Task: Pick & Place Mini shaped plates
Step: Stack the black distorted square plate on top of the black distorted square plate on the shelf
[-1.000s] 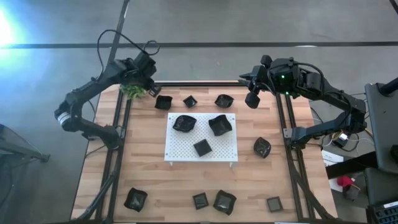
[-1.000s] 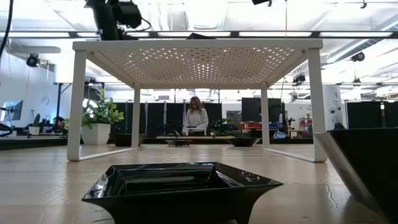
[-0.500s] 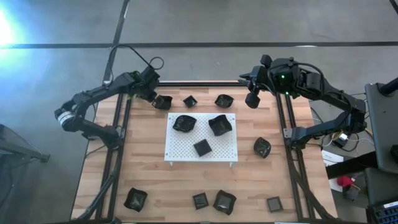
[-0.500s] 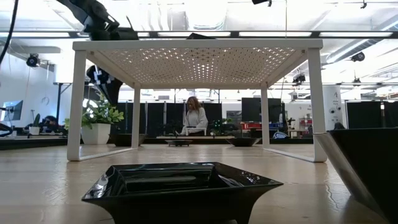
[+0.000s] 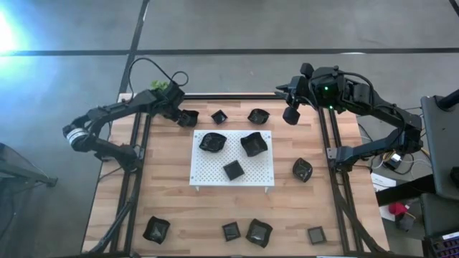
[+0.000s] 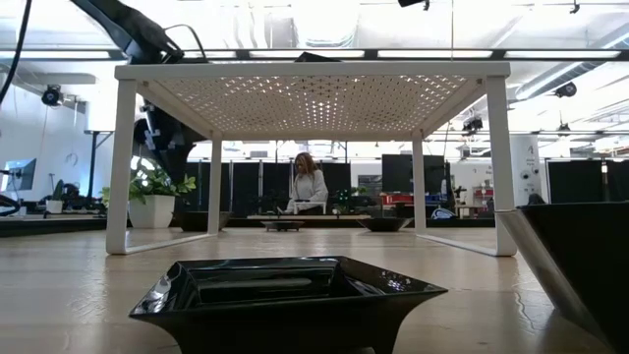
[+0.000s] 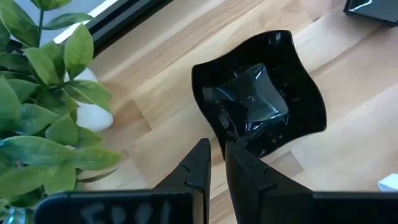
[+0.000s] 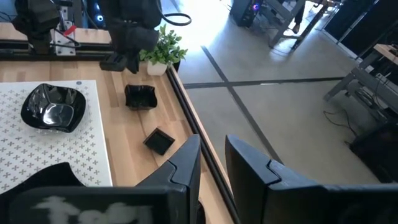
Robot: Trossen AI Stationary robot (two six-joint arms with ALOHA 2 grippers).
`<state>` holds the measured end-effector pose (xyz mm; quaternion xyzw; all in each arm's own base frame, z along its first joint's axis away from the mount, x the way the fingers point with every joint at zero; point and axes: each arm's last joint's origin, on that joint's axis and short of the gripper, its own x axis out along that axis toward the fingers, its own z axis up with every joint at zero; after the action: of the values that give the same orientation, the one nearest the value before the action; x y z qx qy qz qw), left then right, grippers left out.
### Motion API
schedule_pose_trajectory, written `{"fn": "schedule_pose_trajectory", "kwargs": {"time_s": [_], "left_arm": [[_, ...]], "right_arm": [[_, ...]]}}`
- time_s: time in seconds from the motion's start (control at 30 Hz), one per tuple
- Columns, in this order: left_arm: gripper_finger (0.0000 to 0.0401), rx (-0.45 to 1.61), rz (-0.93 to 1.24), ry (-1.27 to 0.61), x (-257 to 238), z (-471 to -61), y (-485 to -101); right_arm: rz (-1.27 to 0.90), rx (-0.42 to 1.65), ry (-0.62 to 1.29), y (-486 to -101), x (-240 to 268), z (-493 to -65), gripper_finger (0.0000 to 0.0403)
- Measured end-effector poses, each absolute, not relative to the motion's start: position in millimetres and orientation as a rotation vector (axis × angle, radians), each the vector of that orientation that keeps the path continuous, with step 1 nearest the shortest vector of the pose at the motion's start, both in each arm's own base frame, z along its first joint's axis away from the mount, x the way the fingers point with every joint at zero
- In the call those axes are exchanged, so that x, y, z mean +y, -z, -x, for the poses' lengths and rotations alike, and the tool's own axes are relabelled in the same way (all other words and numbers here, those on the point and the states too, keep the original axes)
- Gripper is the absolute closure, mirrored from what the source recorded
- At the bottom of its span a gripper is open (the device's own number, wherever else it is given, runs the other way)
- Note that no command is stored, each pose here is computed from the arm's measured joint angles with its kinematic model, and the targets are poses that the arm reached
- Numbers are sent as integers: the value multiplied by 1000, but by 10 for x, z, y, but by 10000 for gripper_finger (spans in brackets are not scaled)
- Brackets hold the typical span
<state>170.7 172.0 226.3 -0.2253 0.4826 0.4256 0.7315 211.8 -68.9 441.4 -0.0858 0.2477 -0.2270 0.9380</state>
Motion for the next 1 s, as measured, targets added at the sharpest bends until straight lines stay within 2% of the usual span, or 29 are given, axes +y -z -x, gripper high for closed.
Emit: {"fn": "schedule_pose_trajectory", "kwargs": {"time_s": [1.0], "left_arm": [[357,921,551,-993,1670,-1650,-1773]], "right_arm": [[198,513,458,-4412,-690,-2120,330]]}}
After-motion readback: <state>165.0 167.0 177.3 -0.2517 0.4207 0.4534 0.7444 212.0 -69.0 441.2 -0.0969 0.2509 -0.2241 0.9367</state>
